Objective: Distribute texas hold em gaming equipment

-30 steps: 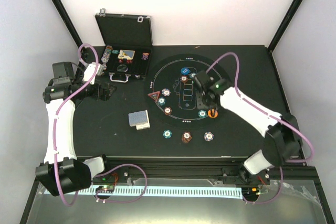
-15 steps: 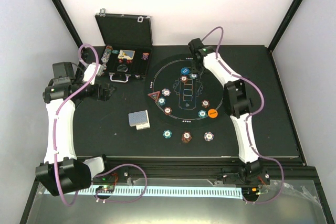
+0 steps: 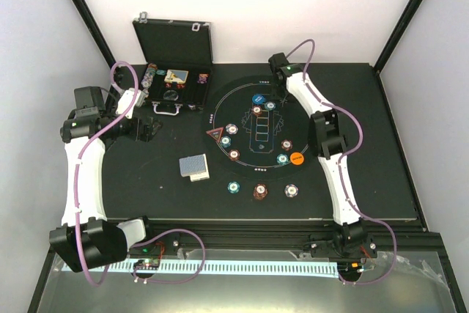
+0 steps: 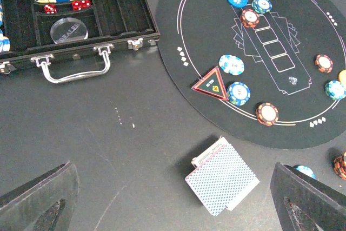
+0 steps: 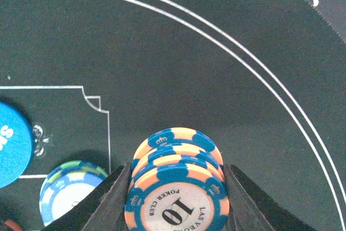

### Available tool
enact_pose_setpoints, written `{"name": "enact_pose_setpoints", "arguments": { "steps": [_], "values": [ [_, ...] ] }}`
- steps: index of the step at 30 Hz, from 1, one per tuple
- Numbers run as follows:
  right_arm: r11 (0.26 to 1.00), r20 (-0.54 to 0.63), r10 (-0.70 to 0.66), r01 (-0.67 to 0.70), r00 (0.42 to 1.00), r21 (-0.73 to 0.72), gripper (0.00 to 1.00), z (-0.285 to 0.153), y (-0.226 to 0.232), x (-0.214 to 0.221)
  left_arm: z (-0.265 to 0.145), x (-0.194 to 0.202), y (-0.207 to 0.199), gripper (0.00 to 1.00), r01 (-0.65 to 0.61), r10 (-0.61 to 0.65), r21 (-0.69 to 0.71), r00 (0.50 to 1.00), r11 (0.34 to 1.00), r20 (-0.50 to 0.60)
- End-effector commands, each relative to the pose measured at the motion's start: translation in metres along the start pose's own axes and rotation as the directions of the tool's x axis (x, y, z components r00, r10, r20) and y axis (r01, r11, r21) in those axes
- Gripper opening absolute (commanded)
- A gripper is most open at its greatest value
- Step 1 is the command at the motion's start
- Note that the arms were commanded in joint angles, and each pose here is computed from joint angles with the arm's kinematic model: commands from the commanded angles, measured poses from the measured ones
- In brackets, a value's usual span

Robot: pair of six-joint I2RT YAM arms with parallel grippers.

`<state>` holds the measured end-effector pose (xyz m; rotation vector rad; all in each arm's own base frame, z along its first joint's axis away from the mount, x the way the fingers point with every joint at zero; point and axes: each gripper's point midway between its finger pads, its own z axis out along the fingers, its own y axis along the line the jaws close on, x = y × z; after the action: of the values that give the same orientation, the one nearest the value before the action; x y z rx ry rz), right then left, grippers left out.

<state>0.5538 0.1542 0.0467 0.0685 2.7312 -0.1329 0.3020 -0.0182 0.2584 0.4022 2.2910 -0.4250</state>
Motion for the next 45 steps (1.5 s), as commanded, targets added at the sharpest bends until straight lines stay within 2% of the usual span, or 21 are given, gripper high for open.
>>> {"name": "enact_pose_setpoints", "arguments": {
  "steps": [1,4,10,12,18,23,27,31,35,42,45],
  "values": [
    [1.0,0.027,0.013,-0.012,1.0,-0.02,0.31,0.004,0.0,-0.012,-0.005,-0.002,0.002,0.99,-0.01,0.01,-0.016,1.0,1.0,-0.003],
    [1.0,0.024,0.017,-0.016,1.0,-0.027,0.35,0.009,0.0,-0.012,-0.005,-0.002,0.002,0.99,-0.01,0.01,-0.017,1.0,1.0,-0.004],
    [0.999,0.012,0.008,-0.008,1.0,-0.049,0.49,0.018,0.005,-0.011,-0.004,-0.001,0.003,0.99,-0.009,0.008,-0.019,1.0,1.0,-0.005],
    [0.999,0.014,0.009,-0.008,1.0,-0.051,0.6,0.016,0.004,-0.013,-0.004,-0.002,0.003,0.99,-0.006,0.006,-0.019,1.0,1.0,-0.004],
    [0.999,0.081,0.013,-0.009,0.997,-0.043,0.72,-0.027,-0.005,-0.032,-0.005,-0.004,-0.002,0.99,-0.006,0.006,0.007,1.0,1.0,0.011],
    [0.997,0.113,0.035,-0.027,0.993,-0.068,0.73,-0.08,-0.014,-0.034,-0.008,-0.006,-0.004,0.99,-0.015,0.015,0.004,1.0,1.0,0.02],
    [0.995,0.104,0.017,-0.006,0.994,-0.096,0.75,-0.115,-0.008,0.009,-0.01,-0.007,-0.005,0.99,-0.021,0.021,0.0,0.999,1.0,0.033],
    [0.992,0.093,-0.03,0.041,0.995,-0.116,0.79,-0.14,0.001,0.08,-0.01,-0.008,-0.008,0.99,-0.023,0.022,0.011,0.999,1.0,0.043],
    [0.991,0.048,-0.058,0.064,0.997,-0.119,0.88,-0.15,-0.005,0.166,-0.01,-0.007,-0.009,0.99,-0.026,0.025,0.017,0.999,1.0,0.044],
    [0.988,-0.038,-0.048,0.042,0.998,-0.151,0.89,-0.162,-0.022,0.281,-0.005,-0.004,-0.007,0.99,-0.032,0.031,0.02,0.999,0.999,0.036],
    [0.988,-0.08,-0.05,0.038,0.996,-0.15,0.9,-0.159,-0.028,0.312,-0.002,-0.001,-0.005,0.99,-0.041,0.04,0.019,0.999,0.999,0.027]
  ]
}}
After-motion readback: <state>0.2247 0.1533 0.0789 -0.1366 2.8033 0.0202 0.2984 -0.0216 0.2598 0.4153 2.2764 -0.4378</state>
